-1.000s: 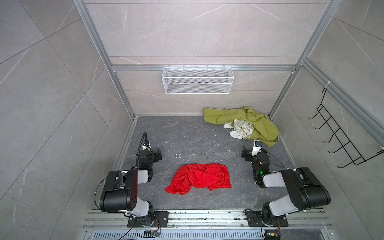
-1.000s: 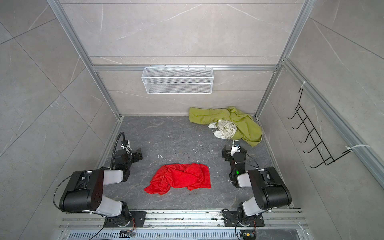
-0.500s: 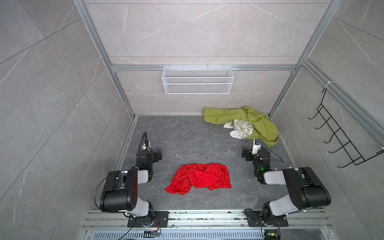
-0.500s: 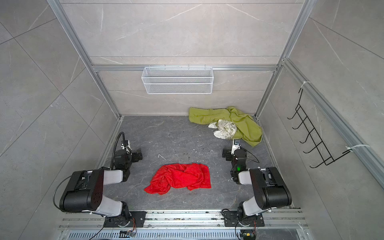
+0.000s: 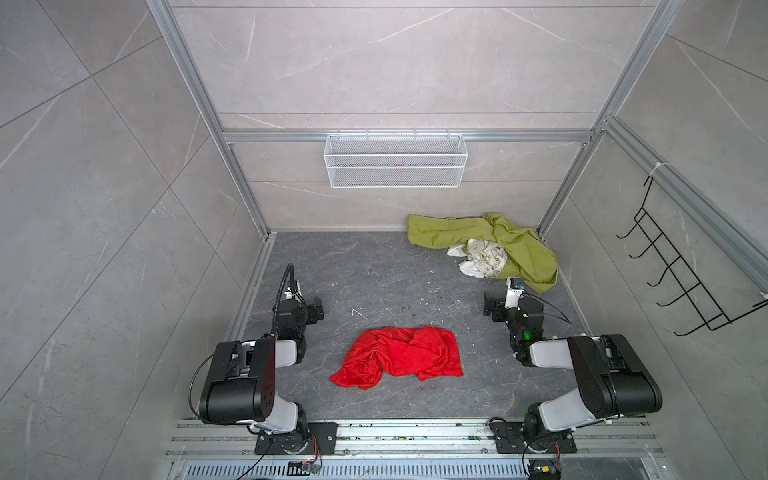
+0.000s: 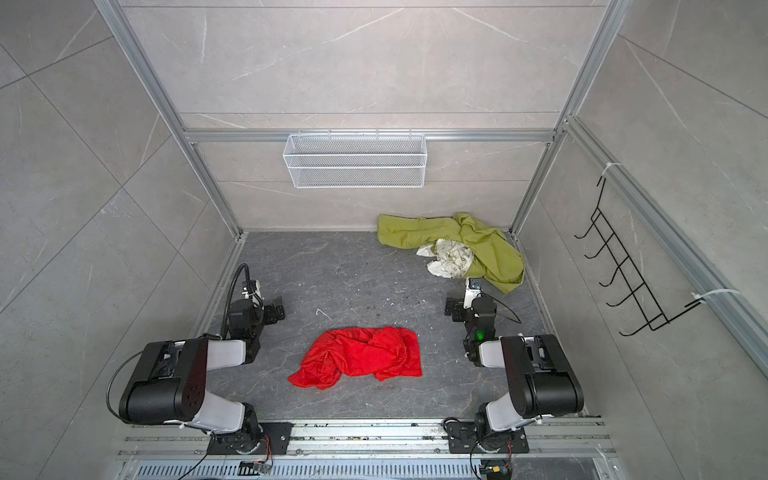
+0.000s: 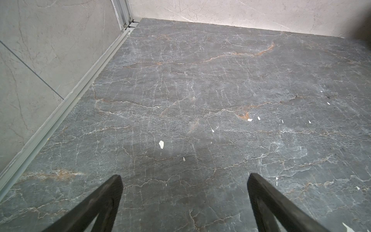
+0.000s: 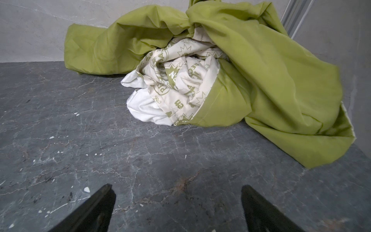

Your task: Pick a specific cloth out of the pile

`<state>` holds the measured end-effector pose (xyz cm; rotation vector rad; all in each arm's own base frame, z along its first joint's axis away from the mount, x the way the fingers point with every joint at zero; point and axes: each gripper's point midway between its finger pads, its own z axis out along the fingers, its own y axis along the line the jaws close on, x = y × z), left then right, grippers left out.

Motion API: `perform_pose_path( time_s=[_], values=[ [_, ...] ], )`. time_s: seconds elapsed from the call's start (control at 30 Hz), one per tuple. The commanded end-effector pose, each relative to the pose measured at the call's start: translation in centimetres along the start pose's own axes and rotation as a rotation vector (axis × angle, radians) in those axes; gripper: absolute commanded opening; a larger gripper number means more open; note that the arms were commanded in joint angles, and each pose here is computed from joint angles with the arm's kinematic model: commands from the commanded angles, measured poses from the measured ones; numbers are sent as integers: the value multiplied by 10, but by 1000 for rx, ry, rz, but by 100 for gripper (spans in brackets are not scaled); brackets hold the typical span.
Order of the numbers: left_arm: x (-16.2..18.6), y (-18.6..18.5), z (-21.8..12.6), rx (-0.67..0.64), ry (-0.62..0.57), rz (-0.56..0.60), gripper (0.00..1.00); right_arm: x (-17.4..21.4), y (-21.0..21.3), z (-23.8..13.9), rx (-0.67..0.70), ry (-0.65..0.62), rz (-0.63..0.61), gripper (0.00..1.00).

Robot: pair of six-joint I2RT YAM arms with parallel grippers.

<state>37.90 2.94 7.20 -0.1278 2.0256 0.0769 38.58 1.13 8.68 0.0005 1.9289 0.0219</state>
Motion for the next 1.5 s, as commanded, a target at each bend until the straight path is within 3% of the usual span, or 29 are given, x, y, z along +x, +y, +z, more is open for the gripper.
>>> perform_pose_path(
  time_s=[0.0,1.47],
  values=[
    [-15,0,1,2,-57,8,100,-8,4,2,-27,-16,10,100],
    [-16,1,0,2,-63,8,100,-8,4,3,-32,-12,10,100]
  ],
)
